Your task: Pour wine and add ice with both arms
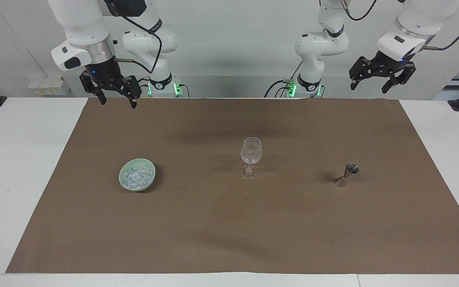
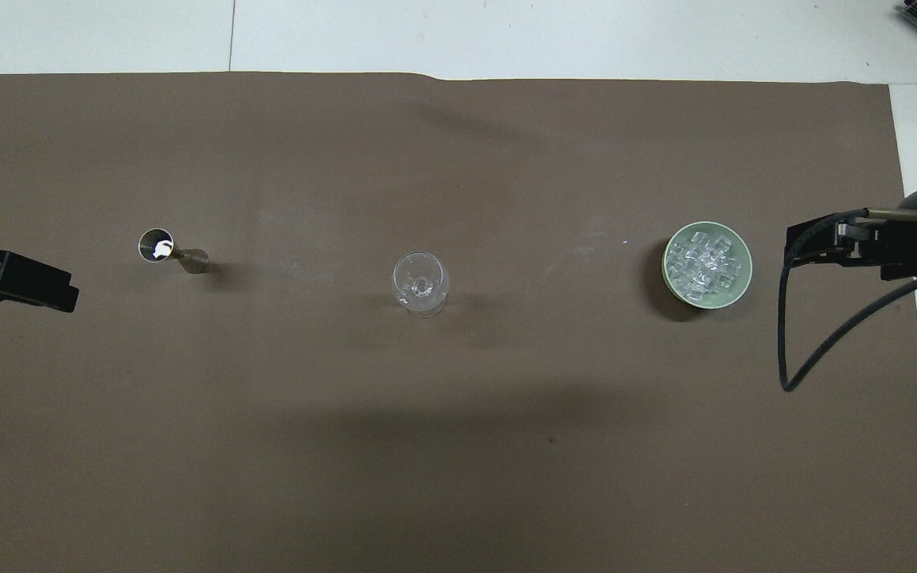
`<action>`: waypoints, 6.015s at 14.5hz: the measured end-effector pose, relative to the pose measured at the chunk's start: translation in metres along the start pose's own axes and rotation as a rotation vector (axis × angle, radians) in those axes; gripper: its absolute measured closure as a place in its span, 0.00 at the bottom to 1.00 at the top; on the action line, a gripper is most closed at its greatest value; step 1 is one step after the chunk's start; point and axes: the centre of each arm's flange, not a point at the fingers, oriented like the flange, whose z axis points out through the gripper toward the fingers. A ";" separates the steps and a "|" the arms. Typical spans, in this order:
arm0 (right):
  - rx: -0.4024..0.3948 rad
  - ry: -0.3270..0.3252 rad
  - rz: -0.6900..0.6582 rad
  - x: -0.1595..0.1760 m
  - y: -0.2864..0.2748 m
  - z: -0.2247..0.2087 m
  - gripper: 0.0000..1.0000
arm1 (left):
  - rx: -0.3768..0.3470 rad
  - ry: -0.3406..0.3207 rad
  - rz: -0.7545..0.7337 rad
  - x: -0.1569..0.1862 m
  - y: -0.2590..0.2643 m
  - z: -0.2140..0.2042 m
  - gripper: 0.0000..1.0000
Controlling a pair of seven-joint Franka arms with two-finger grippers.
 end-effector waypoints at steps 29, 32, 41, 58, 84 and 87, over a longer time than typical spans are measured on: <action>0.000 0.000 0.000 0.000 0.000 0.000 0.00 | -0.079 -0.034 -0.485 0.020 -0.036 0.059 0.00; 0.000 0.000 0.000 0.000 0.000 0.000 0.00 | -0.116 -0.054 -0.608 0.021 -0.035 0.065 0.00; 0.000 0.000 0.000 0.000 0.000 0.000 0.00 | -0.323 -0.186 -0.941 0.021 -0.113 0.089 0.00; 0.000 0.000 0.000 0.000 0.000 0.000 0.00 | -0.710 -0.466 -1.462 0.057 -0.261 0.219 0.00; 0.000 0.000 0.000 0.000 0.000 0.000 0.00 | -0.918 -0.629 -1.525 0.079 -0.256 0.353 0.00; 0.000 0.000 0.000 0.000 0.000 0.000 0.00 | -0.966 -0.631 -1.542 0.089 -0.244 0.368 0.00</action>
